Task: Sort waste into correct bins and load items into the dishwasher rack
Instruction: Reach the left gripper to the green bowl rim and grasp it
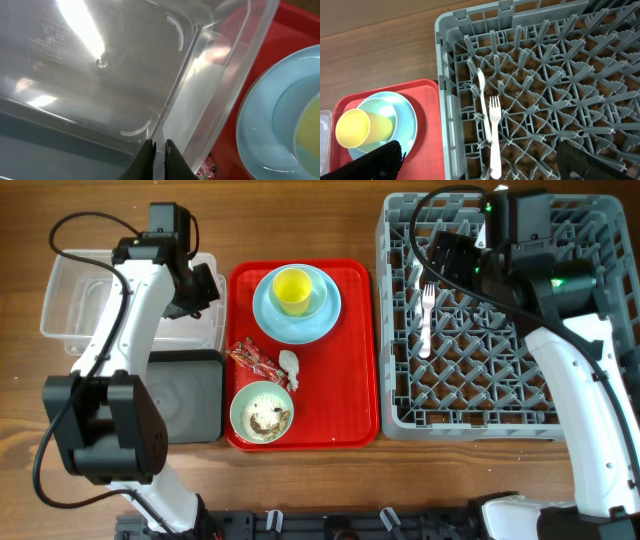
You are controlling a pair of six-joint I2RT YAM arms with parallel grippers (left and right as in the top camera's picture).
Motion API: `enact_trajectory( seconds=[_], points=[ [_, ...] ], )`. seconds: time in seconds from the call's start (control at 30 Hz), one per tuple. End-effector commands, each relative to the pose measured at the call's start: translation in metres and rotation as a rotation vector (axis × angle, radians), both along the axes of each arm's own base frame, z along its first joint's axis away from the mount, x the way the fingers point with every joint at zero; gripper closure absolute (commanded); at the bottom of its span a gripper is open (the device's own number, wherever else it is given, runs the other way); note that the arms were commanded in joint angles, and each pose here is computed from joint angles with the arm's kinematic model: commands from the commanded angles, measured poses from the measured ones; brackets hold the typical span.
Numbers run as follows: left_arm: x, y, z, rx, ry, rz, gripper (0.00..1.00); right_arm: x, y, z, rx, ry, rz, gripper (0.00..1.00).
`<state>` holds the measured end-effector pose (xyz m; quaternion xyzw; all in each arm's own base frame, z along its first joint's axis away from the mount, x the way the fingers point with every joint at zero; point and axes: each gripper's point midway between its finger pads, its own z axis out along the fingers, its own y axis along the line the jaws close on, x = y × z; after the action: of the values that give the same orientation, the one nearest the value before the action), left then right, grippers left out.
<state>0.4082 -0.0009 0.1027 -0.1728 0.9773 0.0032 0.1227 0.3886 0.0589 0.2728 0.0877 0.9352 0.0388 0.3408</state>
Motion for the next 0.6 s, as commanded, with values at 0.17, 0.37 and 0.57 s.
enact_trajectory(
  seconds=[0.17,0.37,0.57],
  points=[
    [-0.009,-0.013,-0.014,-0.067,0.050,-0.026,0.94,0.003,-0.001,-0.001,-0.009,0.001,0.000,0.00],
    [0.000,-0.011,0.010,-0.063,-0.018,-0.026,0.91,0.003,-0.001,-0.001,-0.009,0.001,0.000,0.00],
    [-0.002,-0.010,0.067,-0.056,-0.151,-0.026,0.83,0.003,-0.001,-0.001,-0.009,0.001,0.000,0.00]
  ],
)
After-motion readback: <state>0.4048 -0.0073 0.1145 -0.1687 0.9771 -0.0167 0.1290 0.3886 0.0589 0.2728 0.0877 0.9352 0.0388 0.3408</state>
